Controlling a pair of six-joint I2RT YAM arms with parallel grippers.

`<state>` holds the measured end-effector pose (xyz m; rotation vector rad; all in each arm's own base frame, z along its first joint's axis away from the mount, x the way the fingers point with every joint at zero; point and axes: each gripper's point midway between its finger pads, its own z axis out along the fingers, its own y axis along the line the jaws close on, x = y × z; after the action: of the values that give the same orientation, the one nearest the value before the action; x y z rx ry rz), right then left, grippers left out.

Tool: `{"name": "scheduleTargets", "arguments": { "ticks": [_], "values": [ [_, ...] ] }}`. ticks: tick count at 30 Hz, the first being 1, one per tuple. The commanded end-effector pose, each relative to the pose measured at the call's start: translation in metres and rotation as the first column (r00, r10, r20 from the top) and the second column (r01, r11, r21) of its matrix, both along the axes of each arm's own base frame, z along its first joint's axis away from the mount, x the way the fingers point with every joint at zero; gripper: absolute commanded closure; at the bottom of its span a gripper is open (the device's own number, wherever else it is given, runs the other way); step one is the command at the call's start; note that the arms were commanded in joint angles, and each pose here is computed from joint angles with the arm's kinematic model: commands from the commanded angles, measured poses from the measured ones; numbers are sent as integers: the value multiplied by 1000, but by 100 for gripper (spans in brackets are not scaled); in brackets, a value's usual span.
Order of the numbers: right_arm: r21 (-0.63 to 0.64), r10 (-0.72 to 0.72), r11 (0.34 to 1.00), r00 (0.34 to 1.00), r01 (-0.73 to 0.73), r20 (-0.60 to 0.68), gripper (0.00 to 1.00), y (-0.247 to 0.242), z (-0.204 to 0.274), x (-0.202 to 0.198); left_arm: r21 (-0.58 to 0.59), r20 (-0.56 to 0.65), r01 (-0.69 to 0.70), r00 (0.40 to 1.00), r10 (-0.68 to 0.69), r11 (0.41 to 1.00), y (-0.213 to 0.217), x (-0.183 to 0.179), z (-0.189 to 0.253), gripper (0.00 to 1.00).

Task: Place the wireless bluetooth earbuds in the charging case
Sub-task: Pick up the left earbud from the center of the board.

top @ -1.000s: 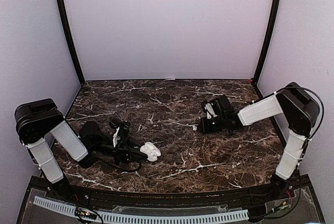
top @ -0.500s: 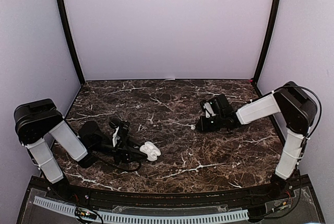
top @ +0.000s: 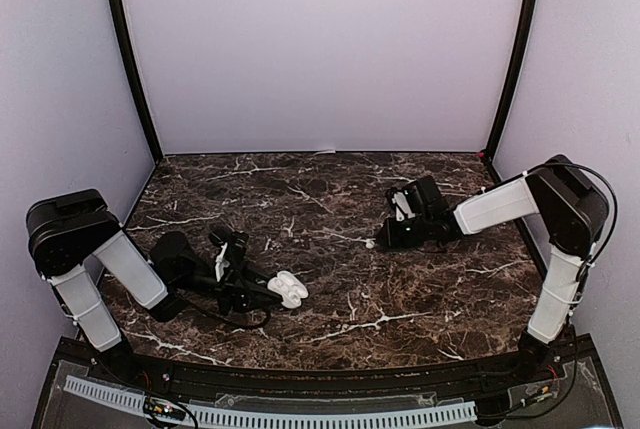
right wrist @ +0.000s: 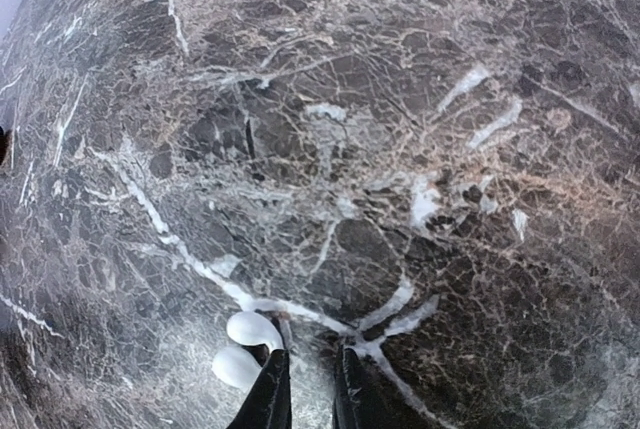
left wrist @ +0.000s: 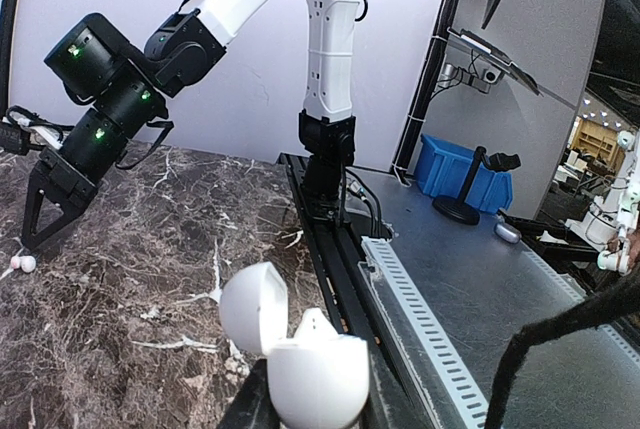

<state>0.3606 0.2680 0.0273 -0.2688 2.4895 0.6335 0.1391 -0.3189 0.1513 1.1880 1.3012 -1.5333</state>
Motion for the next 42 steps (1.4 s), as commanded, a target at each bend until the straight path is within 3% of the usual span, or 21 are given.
{"name": "scheduleTargets", "arguments": {
  "ticks": [1, 42],
  "values": [
    [33, 13, 999, 1000, -13, 17, 84, 10, 10, 11, -41, 62, 5, 998, -3, 999, 2, -5, 13, 87],
    [32, 128, 991, 991, -127, -29, 83, 33, -1, -1, -33, 63, -1, 998, 3, 999, 2, -3, 11, 87]
  ]
}}
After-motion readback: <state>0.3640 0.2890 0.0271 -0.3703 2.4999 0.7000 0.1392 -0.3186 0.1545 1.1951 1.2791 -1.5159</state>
